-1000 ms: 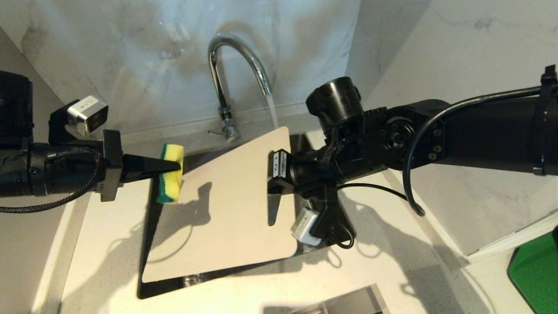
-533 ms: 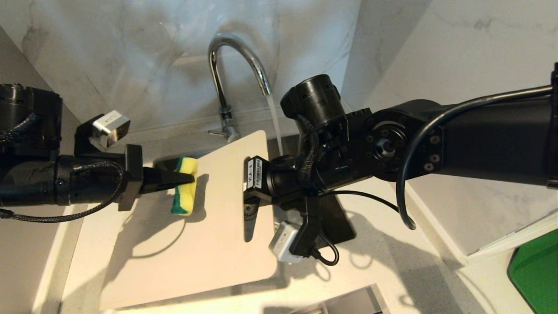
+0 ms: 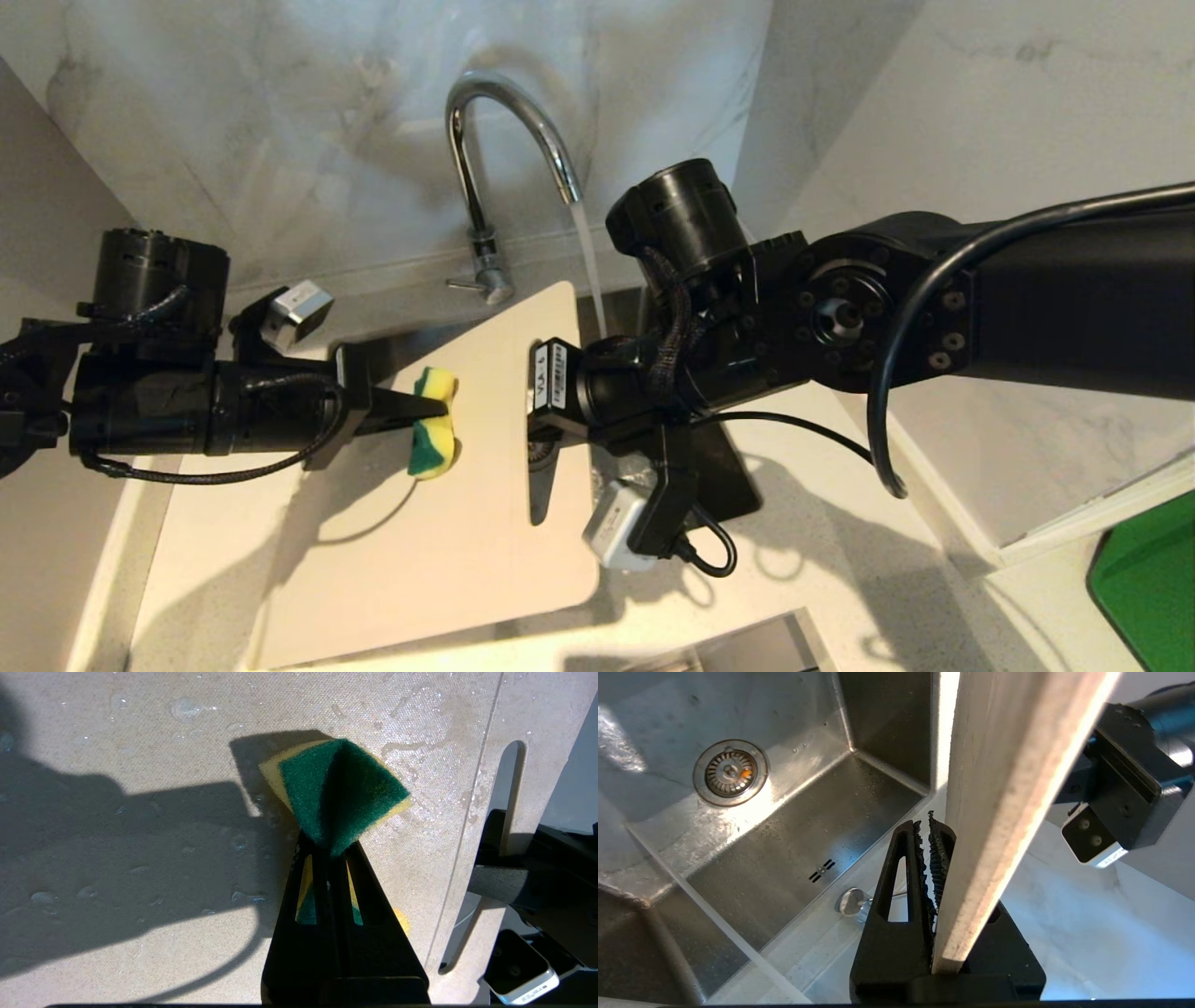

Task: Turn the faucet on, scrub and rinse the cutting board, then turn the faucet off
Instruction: Scrub the cutting board underwater

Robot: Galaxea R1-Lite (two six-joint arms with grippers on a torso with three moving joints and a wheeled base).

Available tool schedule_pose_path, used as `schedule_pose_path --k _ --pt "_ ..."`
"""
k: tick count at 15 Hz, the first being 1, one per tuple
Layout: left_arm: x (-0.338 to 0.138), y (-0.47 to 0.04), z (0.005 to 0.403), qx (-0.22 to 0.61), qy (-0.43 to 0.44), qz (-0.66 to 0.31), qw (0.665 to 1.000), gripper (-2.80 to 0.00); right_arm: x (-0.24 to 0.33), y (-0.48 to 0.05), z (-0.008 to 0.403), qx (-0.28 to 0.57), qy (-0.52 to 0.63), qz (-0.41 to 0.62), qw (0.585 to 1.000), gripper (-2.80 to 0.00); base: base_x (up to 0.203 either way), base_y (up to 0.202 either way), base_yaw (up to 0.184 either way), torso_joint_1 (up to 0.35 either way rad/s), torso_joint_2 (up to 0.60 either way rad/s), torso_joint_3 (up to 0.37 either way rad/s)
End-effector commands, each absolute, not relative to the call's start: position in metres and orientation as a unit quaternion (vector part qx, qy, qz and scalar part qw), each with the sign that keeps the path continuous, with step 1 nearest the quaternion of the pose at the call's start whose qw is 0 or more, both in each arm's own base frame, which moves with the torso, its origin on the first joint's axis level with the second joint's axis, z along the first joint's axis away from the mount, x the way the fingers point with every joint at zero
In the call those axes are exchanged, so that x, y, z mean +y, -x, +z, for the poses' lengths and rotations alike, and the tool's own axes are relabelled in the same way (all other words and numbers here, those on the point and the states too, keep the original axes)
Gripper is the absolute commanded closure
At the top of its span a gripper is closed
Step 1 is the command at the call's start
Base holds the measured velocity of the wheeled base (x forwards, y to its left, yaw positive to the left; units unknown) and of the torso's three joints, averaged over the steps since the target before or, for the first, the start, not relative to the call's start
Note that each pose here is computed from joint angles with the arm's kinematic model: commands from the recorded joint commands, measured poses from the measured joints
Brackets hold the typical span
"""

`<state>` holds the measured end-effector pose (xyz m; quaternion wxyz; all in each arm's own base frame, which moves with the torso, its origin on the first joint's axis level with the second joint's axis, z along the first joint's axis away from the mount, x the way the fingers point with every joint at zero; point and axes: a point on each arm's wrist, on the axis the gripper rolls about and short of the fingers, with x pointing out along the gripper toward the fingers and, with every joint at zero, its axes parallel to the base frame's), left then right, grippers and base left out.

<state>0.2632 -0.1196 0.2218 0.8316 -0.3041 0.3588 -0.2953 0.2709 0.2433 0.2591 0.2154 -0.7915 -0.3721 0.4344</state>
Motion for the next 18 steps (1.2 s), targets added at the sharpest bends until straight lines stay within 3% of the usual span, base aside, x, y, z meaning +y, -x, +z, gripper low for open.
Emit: schedule_pose_path --k 1,10,18 --pt "-0.122 -0.268 0.215 0.370 0.306 -0.290 0.828 0.00 0.242 -0.268 0.264 -0.381 0.792 0.427 0.211 0.00 0.000 0.000 0.000 0.000 0.00 0.000" --pt "-0.115 -0.270 0.196 0.388 0.305 -0.270 0.827 0.00 0.232 -0.259 0.282 -0.387 0.795 0.409 0.226 0.00 0.000 0.000 0.000 0.000 0.00 0.000" --pt "-0.048 -0.271 0.155 0.373 0.296 -0.192 0.858 0.00 0.227 -0.261 0.286 -0.387 0.796 0.402 0.235 0.00 0.000 0.000 0.000 0.000 0.00 0.000"
